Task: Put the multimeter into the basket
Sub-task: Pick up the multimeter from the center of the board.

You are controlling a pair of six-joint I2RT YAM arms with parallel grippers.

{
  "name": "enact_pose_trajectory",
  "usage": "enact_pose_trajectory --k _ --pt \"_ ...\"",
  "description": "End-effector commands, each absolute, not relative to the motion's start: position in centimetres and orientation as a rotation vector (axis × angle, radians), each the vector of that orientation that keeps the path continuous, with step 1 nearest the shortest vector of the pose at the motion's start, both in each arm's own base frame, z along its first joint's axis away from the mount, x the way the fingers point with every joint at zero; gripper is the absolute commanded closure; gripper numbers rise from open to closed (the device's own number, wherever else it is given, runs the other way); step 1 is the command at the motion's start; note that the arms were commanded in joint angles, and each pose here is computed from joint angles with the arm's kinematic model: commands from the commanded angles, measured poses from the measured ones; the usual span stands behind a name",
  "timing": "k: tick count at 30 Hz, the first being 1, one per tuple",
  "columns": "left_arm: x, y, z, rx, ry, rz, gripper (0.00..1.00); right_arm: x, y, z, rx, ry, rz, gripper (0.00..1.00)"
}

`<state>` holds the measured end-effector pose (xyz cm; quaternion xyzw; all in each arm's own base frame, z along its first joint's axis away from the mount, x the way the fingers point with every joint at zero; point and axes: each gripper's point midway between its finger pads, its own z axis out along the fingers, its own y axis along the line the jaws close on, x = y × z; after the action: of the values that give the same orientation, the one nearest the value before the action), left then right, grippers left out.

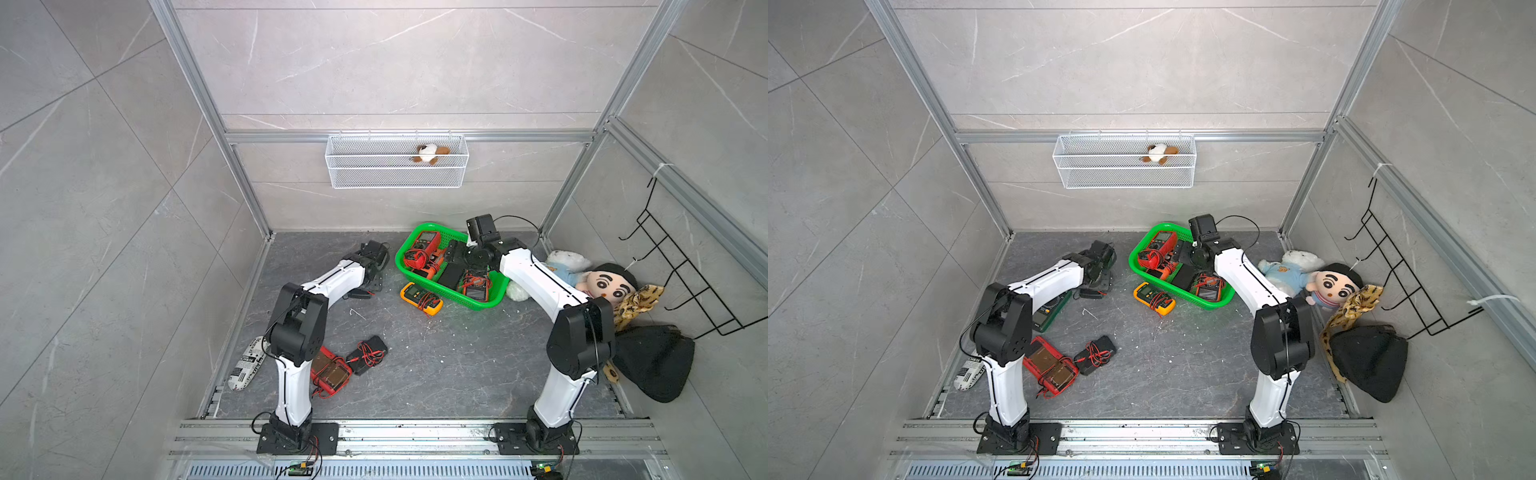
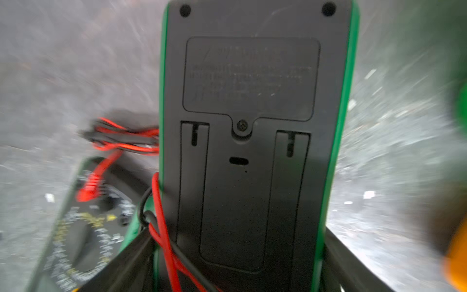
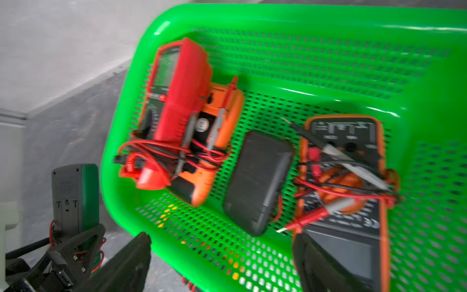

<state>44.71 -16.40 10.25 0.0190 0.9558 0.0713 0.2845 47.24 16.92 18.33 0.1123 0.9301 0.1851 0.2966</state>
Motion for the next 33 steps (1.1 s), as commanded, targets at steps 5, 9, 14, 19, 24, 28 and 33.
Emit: enact_pose_trajectory --k 5,9,14,19,24,28,33 --pt "46.7 -21.8 20.8 0.154 2.217 -0.032 1.0 47.9 22.3 22.7 0.213 2.32 0.921 0.13" --pt "46.8 -25.0 22.3 0.239 2.152 -0.163 1.0 48.1 23.6 24.2 0.163 2.261 1.031 0.13" --pt "46.5 -28.6 23.5 0.335 2.086 -0.337 1.0 48.3 24.6 24.9 0.121 2.231 1.106 0.12" --pt "46.2 -30.8 24.5 0.385 2.045 -0.462 1.0 48.6 25.1 24.8 0.11 2.232 1.137 0.12" --pt "46.4 -31.7 24.1 0.403 2.05 -0.501 1.0 48.8 26.0 25.2 0.08 2.205 1.205 0.13" --pt "46.4 -32.6 23.9 0.429 2.051 -0.541 1.0 48.9 26.4 24.8 0.073 2.208 1.222 0.15" --pt "45.7 -33.9 23.8 0.488 2.046 -0.598 1.0 49.4 26.5 24.0 0.082 2.217 1.212 0.22"
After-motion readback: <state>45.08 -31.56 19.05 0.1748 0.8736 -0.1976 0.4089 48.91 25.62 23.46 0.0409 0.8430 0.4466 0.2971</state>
